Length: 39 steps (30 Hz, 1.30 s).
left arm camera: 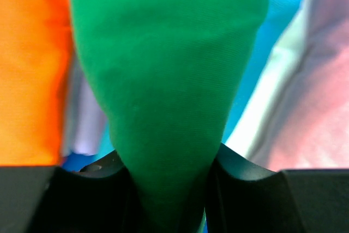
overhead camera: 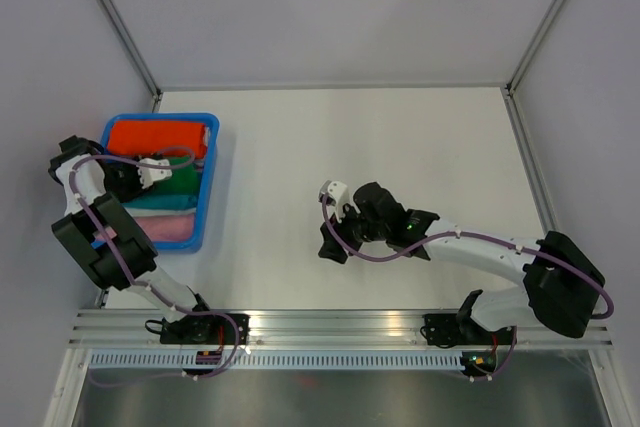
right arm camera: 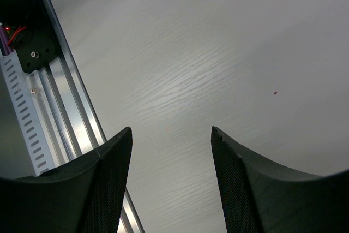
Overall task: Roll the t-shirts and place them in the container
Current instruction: Place the rolled tshirt into the container
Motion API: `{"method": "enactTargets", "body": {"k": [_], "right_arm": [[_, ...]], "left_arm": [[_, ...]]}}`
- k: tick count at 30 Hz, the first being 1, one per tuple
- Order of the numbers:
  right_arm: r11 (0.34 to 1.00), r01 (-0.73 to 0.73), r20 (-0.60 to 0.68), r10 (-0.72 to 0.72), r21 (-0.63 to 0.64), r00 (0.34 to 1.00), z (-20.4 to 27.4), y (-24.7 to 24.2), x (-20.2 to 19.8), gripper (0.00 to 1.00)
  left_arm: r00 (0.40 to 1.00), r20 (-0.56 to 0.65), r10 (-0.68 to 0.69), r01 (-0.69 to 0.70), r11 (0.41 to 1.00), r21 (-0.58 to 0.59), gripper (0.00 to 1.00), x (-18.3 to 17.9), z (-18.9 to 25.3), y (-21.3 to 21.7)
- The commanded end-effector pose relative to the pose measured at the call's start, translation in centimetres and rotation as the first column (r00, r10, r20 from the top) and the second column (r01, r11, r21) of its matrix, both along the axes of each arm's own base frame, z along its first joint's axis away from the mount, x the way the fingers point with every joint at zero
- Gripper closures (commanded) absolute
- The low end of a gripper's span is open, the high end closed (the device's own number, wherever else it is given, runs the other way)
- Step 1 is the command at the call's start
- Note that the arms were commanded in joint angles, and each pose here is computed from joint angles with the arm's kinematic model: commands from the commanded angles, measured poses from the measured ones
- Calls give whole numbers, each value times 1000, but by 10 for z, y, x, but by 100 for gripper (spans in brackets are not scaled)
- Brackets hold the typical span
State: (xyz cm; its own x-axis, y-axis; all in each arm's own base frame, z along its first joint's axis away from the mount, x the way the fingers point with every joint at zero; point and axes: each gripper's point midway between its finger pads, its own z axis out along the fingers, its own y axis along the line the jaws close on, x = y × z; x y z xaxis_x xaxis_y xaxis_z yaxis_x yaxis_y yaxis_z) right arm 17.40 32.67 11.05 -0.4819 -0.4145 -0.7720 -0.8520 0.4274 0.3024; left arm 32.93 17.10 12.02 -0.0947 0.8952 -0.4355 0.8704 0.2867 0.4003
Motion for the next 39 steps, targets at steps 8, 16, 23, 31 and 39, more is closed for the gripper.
{"method": "enactTargets", "body": {"k": [8, 16, 23, 31, 39], "right_arm": [[999, -41, 8, 41, 6, 999, 4, 22, 1, 34], [999, -48, 38, 47, 21, 998, 14, 41, 8, 34], [931, -96, 274, -4, 351, 962, 138, 165, 91, 32], [805, -32, 179, -92, 592, 980, 142, 286, 162, 34], [764, 93, 97, -199, 639, 975, 100, 334, 182, 35]], "left_arm": [[909, -62, -413, 415, 878, 239, 87, 4, -28, 21], [956, 62, -287, 273, 947, 171, 55, 44, -7, 28], [939, 71, -336, 323, 934, 155, 57, 32, -14, 11], [934, 62, -351, 338, 928, 159, 56, 26, -17, 7], [924, 56, -377, 363, 915, 175, 56, 22, -19, 3]]}}
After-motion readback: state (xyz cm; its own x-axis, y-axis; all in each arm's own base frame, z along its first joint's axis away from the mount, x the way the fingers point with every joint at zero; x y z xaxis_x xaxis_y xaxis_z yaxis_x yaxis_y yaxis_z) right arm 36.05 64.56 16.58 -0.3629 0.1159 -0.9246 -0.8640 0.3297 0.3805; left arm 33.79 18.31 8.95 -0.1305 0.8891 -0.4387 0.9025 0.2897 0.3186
